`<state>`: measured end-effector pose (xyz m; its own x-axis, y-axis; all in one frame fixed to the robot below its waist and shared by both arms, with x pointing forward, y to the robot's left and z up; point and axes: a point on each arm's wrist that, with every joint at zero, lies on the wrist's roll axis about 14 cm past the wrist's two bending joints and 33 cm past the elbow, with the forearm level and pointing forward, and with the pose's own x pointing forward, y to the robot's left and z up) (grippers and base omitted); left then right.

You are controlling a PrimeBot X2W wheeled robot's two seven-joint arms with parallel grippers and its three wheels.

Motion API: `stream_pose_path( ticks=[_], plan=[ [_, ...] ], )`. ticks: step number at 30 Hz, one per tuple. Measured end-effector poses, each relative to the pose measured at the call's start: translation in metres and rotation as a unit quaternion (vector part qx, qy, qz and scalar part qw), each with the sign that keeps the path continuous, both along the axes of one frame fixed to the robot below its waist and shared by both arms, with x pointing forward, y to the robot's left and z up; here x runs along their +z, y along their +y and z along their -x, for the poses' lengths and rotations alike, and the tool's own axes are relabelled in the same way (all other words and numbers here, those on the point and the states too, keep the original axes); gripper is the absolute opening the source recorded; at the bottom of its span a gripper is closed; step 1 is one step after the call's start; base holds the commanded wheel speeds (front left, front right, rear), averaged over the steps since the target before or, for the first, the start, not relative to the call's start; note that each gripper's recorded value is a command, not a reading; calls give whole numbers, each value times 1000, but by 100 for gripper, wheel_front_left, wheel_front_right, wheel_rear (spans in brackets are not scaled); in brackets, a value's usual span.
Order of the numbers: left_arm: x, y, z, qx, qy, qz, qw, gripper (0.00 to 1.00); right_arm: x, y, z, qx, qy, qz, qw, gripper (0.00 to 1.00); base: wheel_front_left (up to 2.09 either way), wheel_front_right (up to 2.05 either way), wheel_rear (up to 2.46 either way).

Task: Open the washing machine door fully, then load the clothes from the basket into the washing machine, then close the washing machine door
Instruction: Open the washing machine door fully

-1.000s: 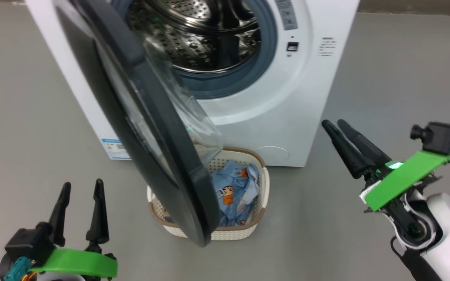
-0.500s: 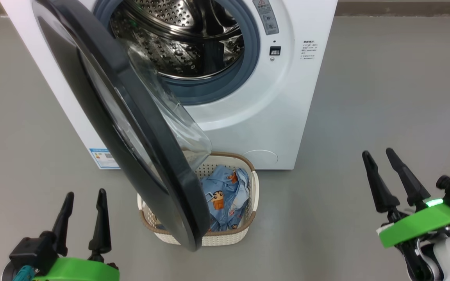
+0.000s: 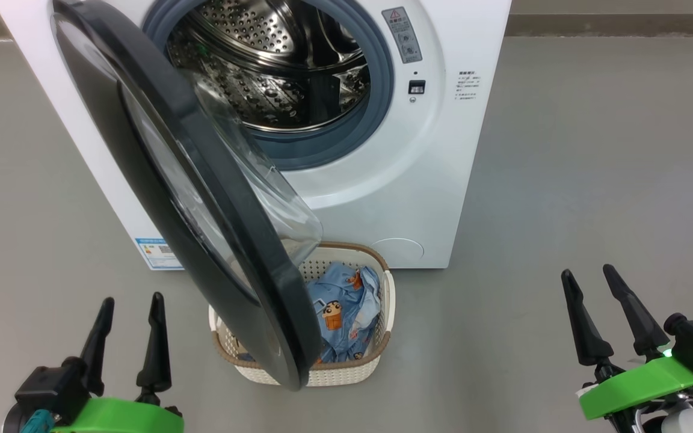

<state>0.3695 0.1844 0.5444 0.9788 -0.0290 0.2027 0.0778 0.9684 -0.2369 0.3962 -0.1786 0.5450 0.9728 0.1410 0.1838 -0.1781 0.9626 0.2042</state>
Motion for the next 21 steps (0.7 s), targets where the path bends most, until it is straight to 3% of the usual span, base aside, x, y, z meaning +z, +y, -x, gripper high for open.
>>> stream_pose_path(
  ticks=[21],
  plan=[
    [-7, 4, 2, 5, 10, -1, 1000, 100, -10, 3, 1, -3, 14, 11, 1000, 100, 0, 0, 0]
  ],
)
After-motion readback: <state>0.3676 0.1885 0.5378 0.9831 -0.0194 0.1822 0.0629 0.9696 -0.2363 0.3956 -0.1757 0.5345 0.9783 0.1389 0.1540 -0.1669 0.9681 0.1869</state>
